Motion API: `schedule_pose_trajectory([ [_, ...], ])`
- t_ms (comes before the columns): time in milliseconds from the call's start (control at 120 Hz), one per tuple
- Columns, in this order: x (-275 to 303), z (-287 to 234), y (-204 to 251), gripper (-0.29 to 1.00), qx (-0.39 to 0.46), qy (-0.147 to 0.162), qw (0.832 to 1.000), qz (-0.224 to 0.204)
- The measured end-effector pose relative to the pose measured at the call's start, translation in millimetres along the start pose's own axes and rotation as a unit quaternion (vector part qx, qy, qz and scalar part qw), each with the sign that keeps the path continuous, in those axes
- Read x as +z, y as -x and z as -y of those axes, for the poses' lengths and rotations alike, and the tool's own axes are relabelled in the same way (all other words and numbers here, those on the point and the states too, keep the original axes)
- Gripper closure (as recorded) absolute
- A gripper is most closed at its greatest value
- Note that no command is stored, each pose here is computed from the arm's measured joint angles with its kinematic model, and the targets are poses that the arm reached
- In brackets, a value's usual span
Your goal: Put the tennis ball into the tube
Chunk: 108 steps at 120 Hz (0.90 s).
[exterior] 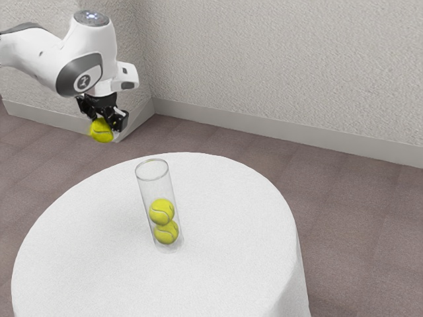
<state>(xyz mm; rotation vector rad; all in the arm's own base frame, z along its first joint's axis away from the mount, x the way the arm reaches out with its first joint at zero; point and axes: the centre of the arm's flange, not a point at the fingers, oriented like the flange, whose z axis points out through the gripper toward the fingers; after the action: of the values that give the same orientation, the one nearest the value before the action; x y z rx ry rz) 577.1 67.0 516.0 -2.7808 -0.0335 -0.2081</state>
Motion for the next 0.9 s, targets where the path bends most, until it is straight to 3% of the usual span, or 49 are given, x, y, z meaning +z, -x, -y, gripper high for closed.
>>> schedule_pose_trajectory([
  [125,-7,-15,-18,0.35,0.016,-0.008,1.0,-0.016],
  [267,-24,-78,-41,0.35,0.07,-0.009,0.997,-0.04],
  [483,-21,-100,-34,0.36,0.085,0.009,0.996,-0.03],
  [675,-42,-142,-32,0.36,0.124,0.004,0.991,-0.047],
  [900,-30,-101,-44,0.36,0.104,-0.009,0.993,-0.052],
])
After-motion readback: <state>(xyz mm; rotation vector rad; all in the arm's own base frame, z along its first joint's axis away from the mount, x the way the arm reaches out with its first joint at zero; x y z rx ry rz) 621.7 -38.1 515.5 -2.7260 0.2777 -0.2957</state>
